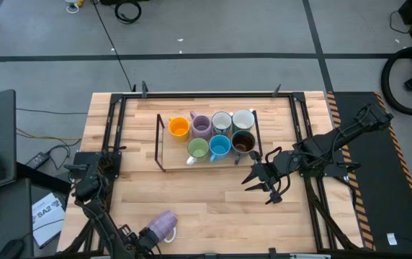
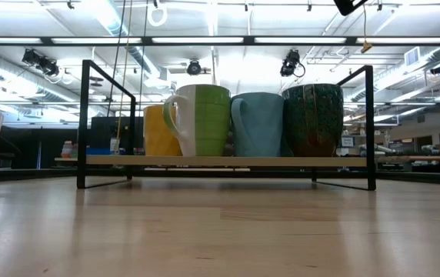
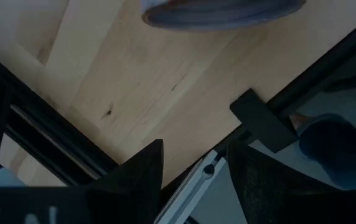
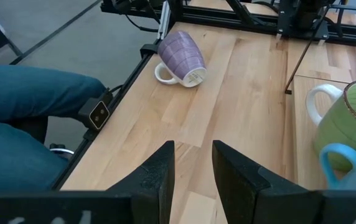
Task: Place coffee mugs
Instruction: Put the purple mug on the shelf
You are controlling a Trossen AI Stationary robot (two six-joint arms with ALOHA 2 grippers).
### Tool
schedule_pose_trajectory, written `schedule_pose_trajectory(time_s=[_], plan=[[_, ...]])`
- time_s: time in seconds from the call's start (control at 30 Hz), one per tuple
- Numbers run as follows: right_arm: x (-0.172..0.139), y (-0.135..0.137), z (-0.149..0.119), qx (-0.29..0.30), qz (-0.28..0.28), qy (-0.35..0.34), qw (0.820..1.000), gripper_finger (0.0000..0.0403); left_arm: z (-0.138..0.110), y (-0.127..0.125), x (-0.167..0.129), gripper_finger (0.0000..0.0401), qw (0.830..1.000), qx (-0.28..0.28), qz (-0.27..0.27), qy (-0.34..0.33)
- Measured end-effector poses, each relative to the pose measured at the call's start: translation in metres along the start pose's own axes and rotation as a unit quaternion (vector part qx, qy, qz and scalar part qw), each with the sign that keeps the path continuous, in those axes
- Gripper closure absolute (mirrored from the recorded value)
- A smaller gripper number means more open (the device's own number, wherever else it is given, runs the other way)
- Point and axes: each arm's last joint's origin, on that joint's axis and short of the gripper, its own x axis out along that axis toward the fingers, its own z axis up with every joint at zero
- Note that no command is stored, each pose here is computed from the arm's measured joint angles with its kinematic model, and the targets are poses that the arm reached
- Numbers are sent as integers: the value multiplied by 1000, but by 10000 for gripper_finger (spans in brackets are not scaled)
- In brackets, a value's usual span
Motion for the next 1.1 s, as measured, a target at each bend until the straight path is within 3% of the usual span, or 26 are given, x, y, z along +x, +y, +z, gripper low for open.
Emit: schedule_pose_trajectory(time_s=[0.43, 0.87, 1.1], plan=[[0, 0, 0, 0, 0, 0, 1000, 290, 7, -1, -1, 218, 993, 49, -5, -111], [0, 0, 0, 0, 0, 0, 1000, 290, 4, 0, -1, 218, 989, 89, -1, -119], [0, 0, 0, 0, 0, -1, 1000, 290, 8, -1, -2, 218, 973, 130, 6, -190]])
